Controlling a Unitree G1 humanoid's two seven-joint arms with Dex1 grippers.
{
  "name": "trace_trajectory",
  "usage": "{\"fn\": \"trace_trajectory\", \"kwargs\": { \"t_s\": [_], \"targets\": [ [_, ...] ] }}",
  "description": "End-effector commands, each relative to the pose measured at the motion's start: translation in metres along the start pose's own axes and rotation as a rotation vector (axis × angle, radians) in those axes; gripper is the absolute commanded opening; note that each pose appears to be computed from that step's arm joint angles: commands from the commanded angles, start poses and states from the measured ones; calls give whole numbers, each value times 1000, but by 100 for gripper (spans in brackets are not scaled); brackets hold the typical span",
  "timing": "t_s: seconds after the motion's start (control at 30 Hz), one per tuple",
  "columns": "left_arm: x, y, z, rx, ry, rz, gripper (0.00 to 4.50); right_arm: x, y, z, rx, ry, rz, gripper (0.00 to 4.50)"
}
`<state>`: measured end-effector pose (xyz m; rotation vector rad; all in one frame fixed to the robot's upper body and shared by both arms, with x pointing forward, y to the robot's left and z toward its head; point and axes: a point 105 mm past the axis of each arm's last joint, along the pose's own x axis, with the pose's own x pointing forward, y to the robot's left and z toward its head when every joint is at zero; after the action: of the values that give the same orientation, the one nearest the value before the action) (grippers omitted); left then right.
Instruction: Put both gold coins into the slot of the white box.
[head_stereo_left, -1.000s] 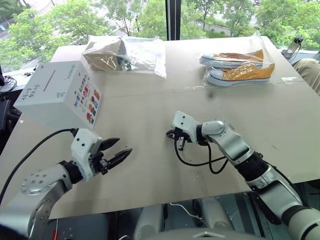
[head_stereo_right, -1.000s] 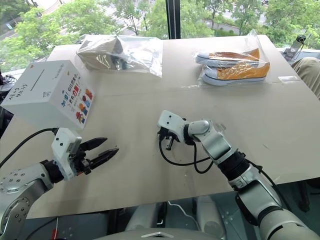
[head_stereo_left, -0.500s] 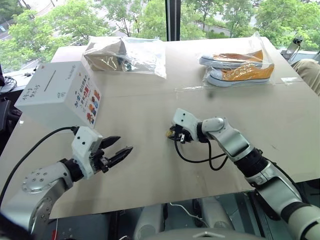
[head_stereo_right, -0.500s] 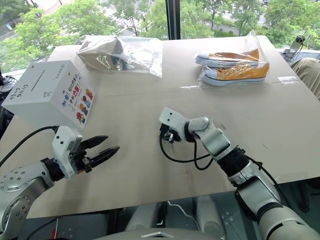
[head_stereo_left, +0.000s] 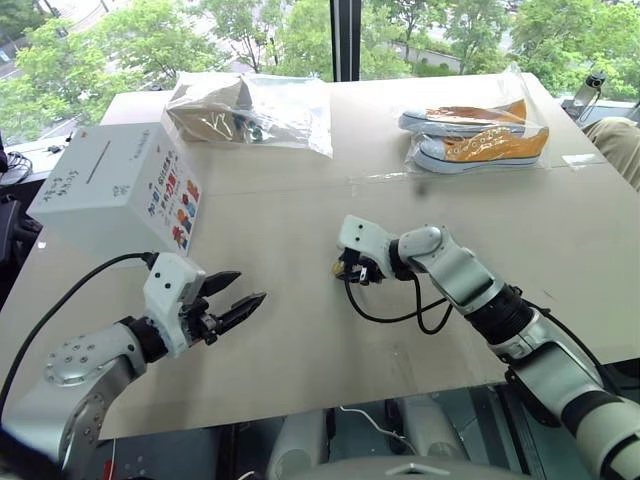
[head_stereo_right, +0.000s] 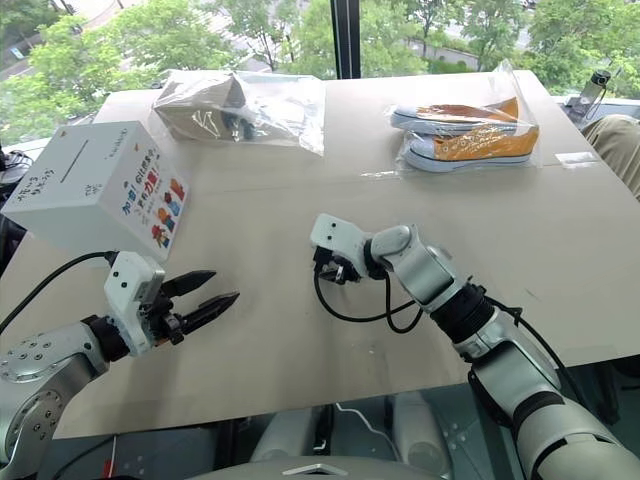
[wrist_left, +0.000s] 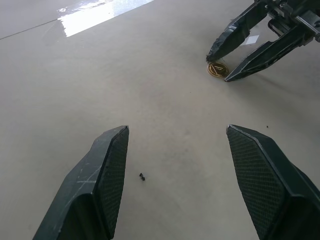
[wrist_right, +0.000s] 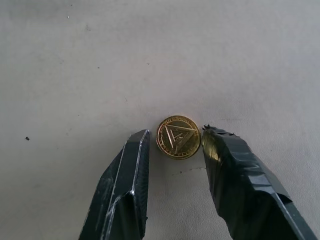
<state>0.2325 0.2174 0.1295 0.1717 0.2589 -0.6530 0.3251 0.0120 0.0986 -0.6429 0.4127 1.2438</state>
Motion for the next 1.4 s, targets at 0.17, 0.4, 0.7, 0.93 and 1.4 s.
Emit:
{"fn": "trace_trajectory", "kwargs": {
  "t_s": [0.17, 0.4, 0.7, 0.93, 1.4],
  "targets": [
    [-1, 0, 7, 32, -26, 2, 316, 9, 13, -12, -18, 66, 70, 180],
    [0, 0, 8, 35, -27, -1, 316, 11, 11, -18, -5, 90, 57, 98],
    [2, -1, 7, 28, -30, -4, 316, 11, 8, -14, 15, 59, 25, 4],
    [8, -4, 9, 3, -60, -8, 316, 3, -1, 6, 7, -46, -27, 4],
    [10, -2, 12, 10, -65, -10, 316, -1, 1, -12, 14, 43, 0, 207]
  ]
}}
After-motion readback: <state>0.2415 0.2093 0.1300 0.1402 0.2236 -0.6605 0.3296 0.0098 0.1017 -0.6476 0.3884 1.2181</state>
